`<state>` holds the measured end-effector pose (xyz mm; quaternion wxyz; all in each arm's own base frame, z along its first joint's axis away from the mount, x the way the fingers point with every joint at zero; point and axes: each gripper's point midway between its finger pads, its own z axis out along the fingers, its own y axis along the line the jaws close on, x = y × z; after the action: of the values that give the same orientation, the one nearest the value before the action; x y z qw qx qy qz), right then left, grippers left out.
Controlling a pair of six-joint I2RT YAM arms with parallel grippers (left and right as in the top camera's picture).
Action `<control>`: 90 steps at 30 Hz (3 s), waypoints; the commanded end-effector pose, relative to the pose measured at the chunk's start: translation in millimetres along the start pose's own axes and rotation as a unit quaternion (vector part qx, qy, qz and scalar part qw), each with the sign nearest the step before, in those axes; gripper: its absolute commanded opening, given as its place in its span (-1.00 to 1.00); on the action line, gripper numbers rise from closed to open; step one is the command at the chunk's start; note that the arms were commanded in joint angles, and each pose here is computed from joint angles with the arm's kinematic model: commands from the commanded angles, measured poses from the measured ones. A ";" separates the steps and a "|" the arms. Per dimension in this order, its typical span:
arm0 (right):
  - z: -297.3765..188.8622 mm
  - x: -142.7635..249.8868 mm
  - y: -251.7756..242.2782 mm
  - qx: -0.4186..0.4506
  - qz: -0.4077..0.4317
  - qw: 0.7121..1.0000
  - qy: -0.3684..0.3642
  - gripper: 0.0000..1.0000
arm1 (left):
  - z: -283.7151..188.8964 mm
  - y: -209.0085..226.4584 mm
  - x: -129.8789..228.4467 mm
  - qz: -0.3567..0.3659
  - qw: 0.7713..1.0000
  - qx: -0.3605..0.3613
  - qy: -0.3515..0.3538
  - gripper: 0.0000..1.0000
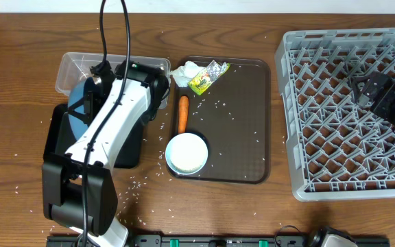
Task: Sort waste into correct bins and load items into the dishwasher rack
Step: 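Swing the teal plate toward the rack and hand it to the right gripper, then place the teal plate upright into the dish rack with the right gripper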
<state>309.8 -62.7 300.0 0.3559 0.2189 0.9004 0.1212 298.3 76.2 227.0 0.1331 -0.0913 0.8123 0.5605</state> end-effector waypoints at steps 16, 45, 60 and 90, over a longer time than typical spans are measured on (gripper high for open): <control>-3.0 2.0 37.9 -0.104 -0.061 0.993 0.005 0.98 | -49.0 48.2 30.4 -0.121 0.969 0.214 0.020 -0.87; 13.4 59.2 141.1 -0.169 -0.302 0.937 0.039 0.54 | -295.9 2.7 -56.8 -0.110 0.669 0.692 -0.247 -0.88; 22.8 59.1 168.0 -0.230 -0.306 0.923 0.039 -0.98 | -311.2 5.8 -50.7 -0.096 0.639 0.721 -0.250 -0.84; -39.0 -132.4 -93.3 0.546 -0.255 0.785 -0.146 -0.97 | -309.9 7.3 -46.8 -0.077 0.641 0.716 -0.264 0.90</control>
<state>335.0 -198.7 379.3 0.4021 0.2287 0.7627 -0.4520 309.2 -213.1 341.1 0.3973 0.1146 0.8874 -0.2037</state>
